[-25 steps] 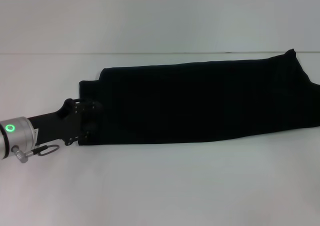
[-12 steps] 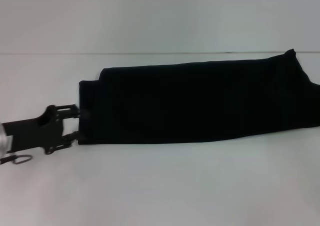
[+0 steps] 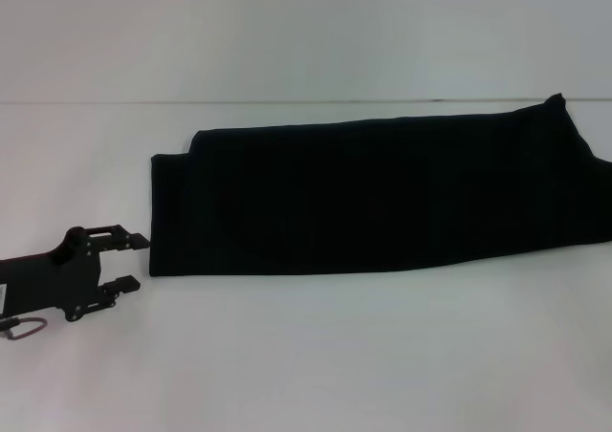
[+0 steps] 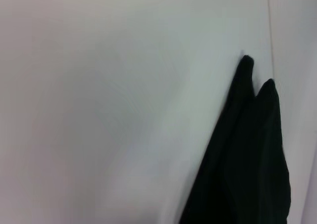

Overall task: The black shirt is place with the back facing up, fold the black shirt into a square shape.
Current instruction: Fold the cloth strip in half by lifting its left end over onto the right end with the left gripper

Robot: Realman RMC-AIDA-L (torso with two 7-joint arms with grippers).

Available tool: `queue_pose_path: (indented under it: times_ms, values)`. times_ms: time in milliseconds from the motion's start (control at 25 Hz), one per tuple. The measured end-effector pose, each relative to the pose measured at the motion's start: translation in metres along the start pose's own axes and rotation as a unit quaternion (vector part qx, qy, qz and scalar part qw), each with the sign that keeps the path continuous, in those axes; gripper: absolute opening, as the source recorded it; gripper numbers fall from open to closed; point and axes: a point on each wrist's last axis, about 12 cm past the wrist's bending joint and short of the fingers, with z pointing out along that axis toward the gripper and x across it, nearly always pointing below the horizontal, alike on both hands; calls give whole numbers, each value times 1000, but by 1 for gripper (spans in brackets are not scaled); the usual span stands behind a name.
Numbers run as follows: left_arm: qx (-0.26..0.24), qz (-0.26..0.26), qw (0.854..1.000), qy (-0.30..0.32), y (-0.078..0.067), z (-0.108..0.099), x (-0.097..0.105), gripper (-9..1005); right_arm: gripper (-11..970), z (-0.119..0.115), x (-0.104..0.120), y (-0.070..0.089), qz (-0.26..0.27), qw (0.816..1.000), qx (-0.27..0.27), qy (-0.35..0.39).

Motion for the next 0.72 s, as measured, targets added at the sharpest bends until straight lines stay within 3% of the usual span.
queue_pose_path:
  times_ms: [720]
  values:
    - [-6,-8,1000,2,-2,15,4,601,684,1,-2,0,-2,1000,0,-3]
